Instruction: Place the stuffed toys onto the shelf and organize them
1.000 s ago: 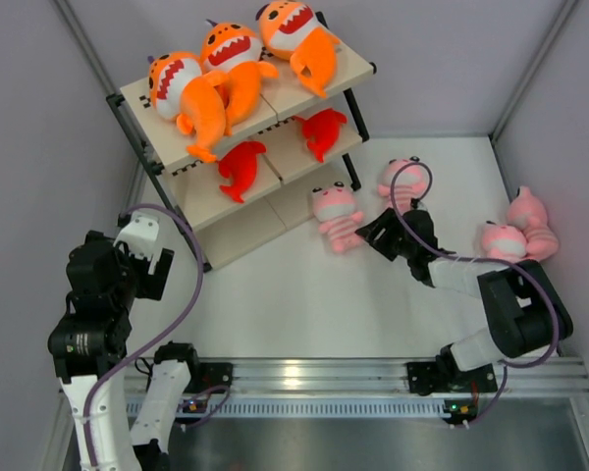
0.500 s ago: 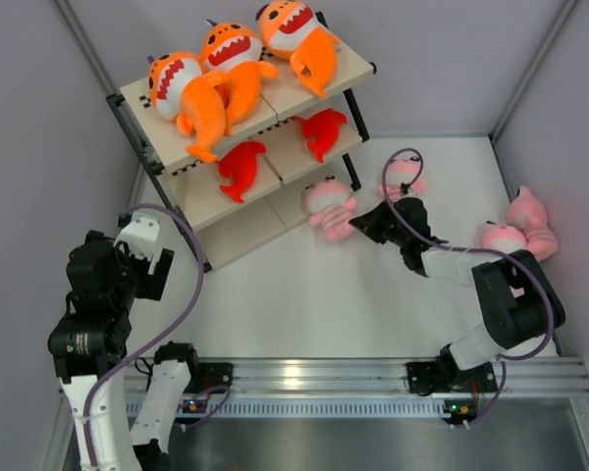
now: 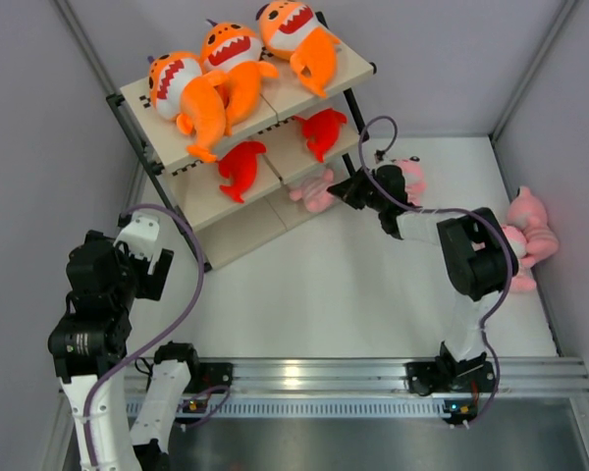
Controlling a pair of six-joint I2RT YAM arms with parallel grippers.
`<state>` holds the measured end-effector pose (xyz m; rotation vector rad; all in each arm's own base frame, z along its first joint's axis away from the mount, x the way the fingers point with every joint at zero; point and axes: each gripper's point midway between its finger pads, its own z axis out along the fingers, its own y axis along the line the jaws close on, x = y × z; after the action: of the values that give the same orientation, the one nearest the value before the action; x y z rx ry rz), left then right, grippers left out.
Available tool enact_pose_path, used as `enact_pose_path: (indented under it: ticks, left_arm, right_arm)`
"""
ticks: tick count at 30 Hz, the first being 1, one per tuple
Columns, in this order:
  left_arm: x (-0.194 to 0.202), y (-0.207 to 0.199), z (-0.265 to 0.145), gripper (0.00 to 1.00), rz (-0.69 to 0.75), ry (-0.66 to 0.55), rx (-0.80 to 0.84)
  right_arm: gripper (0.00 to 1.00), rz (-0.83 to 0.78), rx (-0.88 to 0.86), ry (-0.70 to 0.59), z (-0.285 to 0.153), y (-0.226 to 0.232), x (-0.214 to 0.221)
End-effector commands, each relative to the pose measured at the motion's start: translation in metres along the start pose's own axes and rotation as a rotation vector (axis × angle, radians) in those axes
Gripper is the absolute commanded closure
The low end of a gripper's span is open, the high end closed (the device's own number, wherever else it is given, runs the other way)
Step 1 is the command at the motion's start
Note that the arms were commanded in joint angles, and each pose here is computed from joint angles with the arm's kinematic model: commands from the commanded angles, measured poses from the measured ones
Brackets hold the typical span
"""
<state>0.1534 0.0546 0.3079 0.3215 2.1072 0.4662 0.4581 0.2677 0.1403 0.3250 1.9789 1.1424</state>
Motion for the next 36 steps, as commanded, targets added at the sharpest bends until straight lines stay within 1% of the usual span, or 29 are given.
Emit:
enact_pose_path:
  ticks: [1,3,9,10,12,14,15,16,17,18,19,20,21,22,23,25,26,27,28,29,30,31,33,34,35,36]
  left_arm:
    - [-0.005,0.005,-0.001,0.01,0.008,-0.009,-0.017]
    - [-0.005,0.005,-0.001,0.01,0.009,-0.008,-0.016]
    - [-0.003,0.004,0.001,0.01,0.013,0.001,-0.013]
    - [-0.002,0.004,0.001,0.01,0.014,0.002,-0.013]
    - [-0.002,0.004,0.001,0.01,0.015,0.003,-0.015]
    - [-0.002,0.004,0.001,0.01,0.016,0.004,-0.013]
    - [-0.002,0.004,0.002,0.01,0.018,0.005,-0.013]
    - [-0.001,0.004,0.002,0.01,0.018,0.007,-0.012]
    - [0.0,0.004,0.002,0.01,0.018,0.011,-0.013]
    - [0.001,0.003,0.003,0.01,0.021,0.011,-0.014]
    - [0.002,0.003,0.003,0.01,0.023,0.014,-0.013]
    - [0.004,0.002,0.005,0.01,0.026,0.022,-0.01]
    - [0.006,0.001,0.006,0.01,0.027,0.028,-0.007]
    - [0.007,0.0,0.006,0.01,0.026,0.028,-0.007]
    - [0.01,-0.002,0.008,0.01,0.026,0.037,-0.001]
    - [0.016,-0.003,0.01,0.01,0.024,0.053,-0.007]
    - [0.02,-0.006,0.013,0.01,0.02,0.066,-0.004]
    - [0.024,-0.007,0.015,0.01,0.016,0.077,-0.005]
    - [0.028,-0.009,0.015,0.01,0.004,0.081,-0.002]
    - [0.035,-0.014,0.02,0.02,0.004,0.102,0.012]
    - [0.038,-0.017,0.02,0.02,0.001,0.101,0.018]
    - [0.041,-0.021,0.022,0.02,-0.002,0.105,0.027]
    - [0.05,-0.025,0.024,0.02,-0.005,0.116,0.029]
    - [0.054,-0.027,0.026,0.02,-0.01,0.126,0.032]
    - [0.06,-0.031,0.029,0.02,-0.01,0.142,0.04]
    - [0.063,-0.033,0.03,0.03,-0.01,0.144,0.043]
  right_arm:
    - [1.0,-0.003,-0.117,-0.042,0.015,0.03,-0.017]
    - [1.0,0.015,-0.096,-0.035,0.023,0.02,-0.014]
    - [0.98,0.056,-0.037,-0.069,0.044,0.0,-0.021]
    - [0.98,0.068,-0.042,-0.077,0.047,0.003,-0.024]
    - [0.92,0.09,-0.024,-0.086,0.053,-0.006,-0.026]
    - [0.86,0.105,-0.022,-0.096,0.058,-0.006,-0.031]
    - [0.75,0.11,-0.018,-0.098,0.058,-0.006,-0.033]
    - [0.7,0.107,-0.006,-0.091,0.057,-0.007,-0.032]
    - [0.59,0.099,-0.007,-0.095,0.052,-0.003,-0.035]
    - [0.54,0.094,-0.002,-0.096,0.049,-0.001,-0.035]
    - [0.49,0.078,0.017,-0.092,0.043,-0.006,-0.033]
    - [0.42,0.06,0.011,-0.104,0.033,0.006,-0.039]
    - [0.38,0.051,0.036,-0.104,0.025,0.001,-0.037]
    - [0.35,0.01,0.044,-0.112,0.011,0.012,-0.044]
    - [0.31,-0.007,0.069,-0.112,0.002,0.011,-0.045]
    - [0.3,-0.063,0.145,-0.129,-0.017,0.002,-0.051]
    - [0.28,-0.073,0.197,-0.128,-0.037,0.002,-0.055]
    - [0.27,-0.079,0.26,-0.148,-0.05,-0.009,-0.057]
    - [0.27,-0.103,0.275,-0.174,-0.067,-0.003,-0.065]
    - [0.26,-0.104,0.311,-0.195,-0.08,-0.011,-0.072]
    - [0.24,-0.111,0.396,-0.199,-0.094,-0.033,-0.068]
    - [0.23,-0.112,0.417,-0.244,-0.112,-0.034,-0.081]
    - [0.18,-0.1,0.506,-0.261,-0.133,-0.061,-0.083]
    - [0.17,-0.088,0.525,-0.275,-0.141,-0.068,-0.087]
    - [0.17,-0.059,0.56,-0.303,-0.152,-0.085,-0.099]
    - [0.17,-0.043,0.579,-0.303,-0.157,-0.096,-0.1]
